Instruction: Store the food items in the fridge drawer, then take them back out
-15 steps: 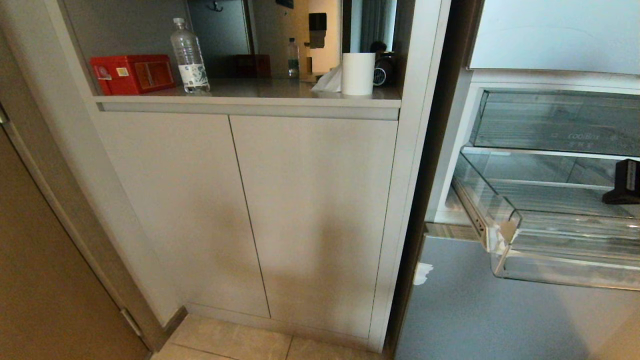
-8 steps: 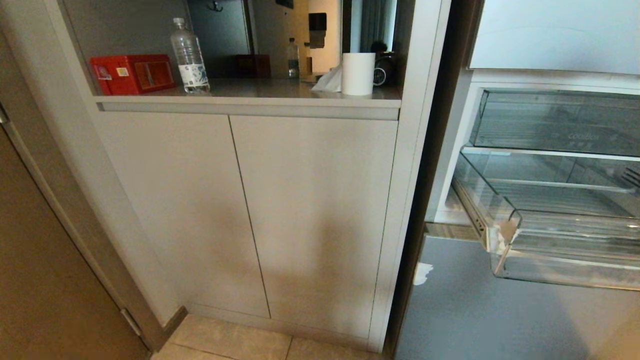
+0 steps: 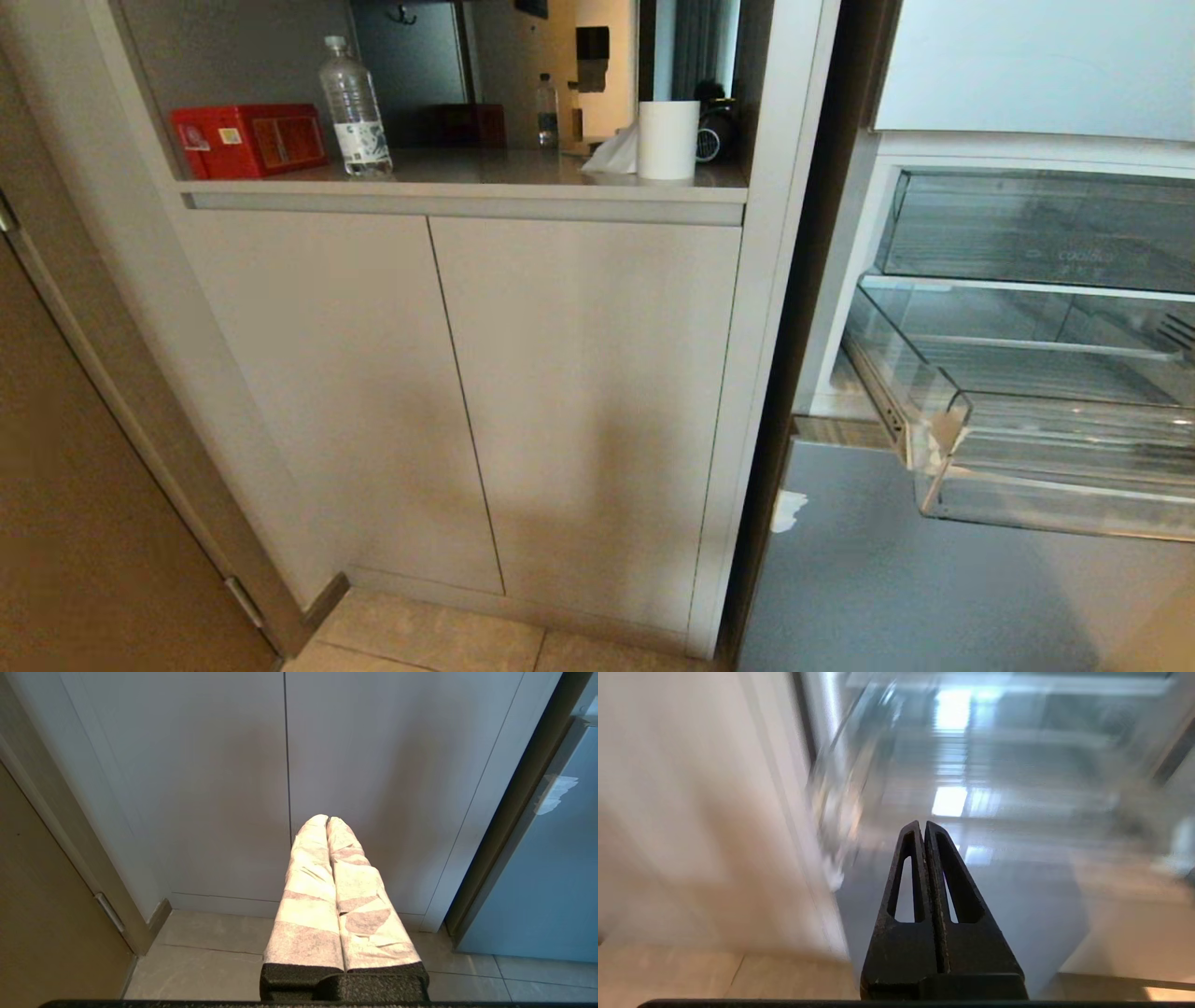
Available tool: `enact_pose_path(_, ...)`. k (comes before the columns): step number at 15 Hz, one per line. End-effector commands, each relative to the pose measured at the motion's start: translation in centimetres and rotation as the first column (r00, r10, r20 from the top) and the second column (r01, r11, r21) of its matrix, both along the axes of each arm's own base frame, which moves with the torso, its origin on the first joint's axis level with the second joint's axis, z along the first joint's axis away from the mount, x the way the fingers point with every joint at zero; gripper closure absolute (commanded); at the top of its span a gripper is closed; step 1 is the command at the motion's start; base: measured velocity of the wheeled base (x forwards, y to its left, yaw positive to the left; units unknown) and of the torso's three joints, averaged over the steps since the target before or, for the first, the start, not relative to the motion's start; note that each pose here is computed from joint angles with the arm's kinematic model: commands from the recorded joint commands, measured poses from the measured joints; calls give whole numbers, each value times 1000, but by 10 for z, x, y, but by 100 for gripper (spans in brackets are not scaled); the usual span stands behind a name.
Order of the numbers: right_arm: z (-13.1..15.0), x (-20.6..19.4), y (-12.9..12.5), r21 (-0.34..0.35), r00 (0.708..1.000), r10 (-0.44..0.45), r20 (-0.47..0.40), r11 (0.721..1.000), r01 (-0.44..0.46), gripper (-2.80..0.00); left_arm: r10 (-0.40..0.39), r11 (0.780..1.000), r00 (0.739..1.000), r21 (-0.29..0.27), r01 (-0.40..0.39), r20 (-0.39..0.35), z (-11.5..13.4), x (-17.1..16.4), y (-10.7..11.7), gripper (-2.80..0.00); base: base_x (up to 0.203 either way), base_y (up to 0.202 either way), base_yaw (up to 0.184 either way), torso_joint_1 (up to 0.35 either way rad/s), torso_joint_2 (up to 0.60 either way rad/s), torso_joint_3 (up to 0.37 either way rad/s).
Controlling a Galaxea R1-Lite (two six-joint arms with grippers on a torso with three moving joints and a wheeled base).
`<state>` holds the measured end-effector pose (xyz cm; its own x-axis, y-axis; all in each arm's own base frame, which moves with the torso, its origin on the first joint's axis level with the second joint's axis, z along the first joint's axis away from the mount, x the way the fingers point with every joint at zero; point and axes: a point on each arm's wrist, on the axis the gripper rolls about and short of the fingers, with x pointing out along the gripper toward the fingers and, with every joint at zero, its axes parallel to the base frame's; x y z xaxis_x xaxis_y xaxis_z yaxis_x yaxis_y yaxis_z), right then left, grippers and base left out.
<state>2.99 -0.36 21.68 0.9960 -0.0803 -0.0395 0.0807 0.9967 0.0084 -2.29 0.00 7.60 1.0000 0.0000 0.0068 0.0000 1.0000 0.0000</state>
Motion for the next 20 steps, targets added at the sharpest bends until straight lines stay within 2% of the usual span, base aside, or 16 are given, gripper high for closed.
enact_pose_path(1, -53, -32, 8, -18, 999, 18, 47, 1000, -18, 0, 0, 1000, 1000, 0, 0, -1, 0, 0, 0, 0, 0, 0, 0, 0, 0, 0)
enact_pose_path(4, -89, -32, 7, -31, 999, 32, -26, 999, -33, 0, 0, 1000, 1000, 0, 0, -1, 0, 0, 0, 0, 0, 0, 0, 0, 0, 0)
enact_pose_path(7, -128, -29, 5, -69, 986, 14, -166, 997, -26, 0, 1, 1000, 1000, 0, -1, -1, 0, 0, 0, 0, 0, 0, 0, 0, 0, 0)
enact_pose_path(8, -136, -30, 4, -58, 976, 19, -215, 998, -32, 0, 0, 1000, 1000, 0, 0, -1, 0, 0, 0, 0, 0, 0, 0, 0, 0, 0)
enact_pose_path(9, -136, -31, 4, -50, 974, 30, -224, 998, -43, 0, 0, 1000, 1000, 0, 0, -1, 0, 0, 0, 0, 0, 0, 0, 0, 0, 0)
enact_pose_path(13, -139, -38, 4, -61, 980, 114, -165, 990, -125, 0, 0, 1000, 1000, 0, 0, -1, 0, 0, 0, 0, 0, 0, 0, 0, 0, 0)
enact_pose_path(16, -142, -50, 4, -74, 994, 109, -7, 991, -109, 0, 0, 1000, 1000, 1, 0, 0, 0, 0, 0, 0, 0, 0, 0, 0, 0, 0)
enact_pose_path(17, -142, -53, 4, -59, 995, 94, 25, 994, -92, 0, 0, 1000, 1000, 0, 0, -1, 0, 0, 0, 0, 0, 0, 0, 0, 0, 0)
enact_pose_path(18, -142, -53, 3, -5, 997, 67, 35, 998, -67, 0, 0, 1000, 1000, 0, 0, -1, 0, 0, 0, 0, 0, 0, 0, 0, 0, 0)
enact_pose_path(19, -142, -53, 3, 19, 998, 55, 35, 998, -56, 0, 1, 1000, 1000, 0, -1, -1, 0, 0, 0, 0, 0, 0, 0, 0, 0, 0)
enact_pose_path(20, -142, -53, 3, 21, 998, 55, 34, 998, -56, 0, 0, 1000, 1000, 0, 0, -1, 0, 0, 0, 0, 0, 0, 0, 0, 0, 0)
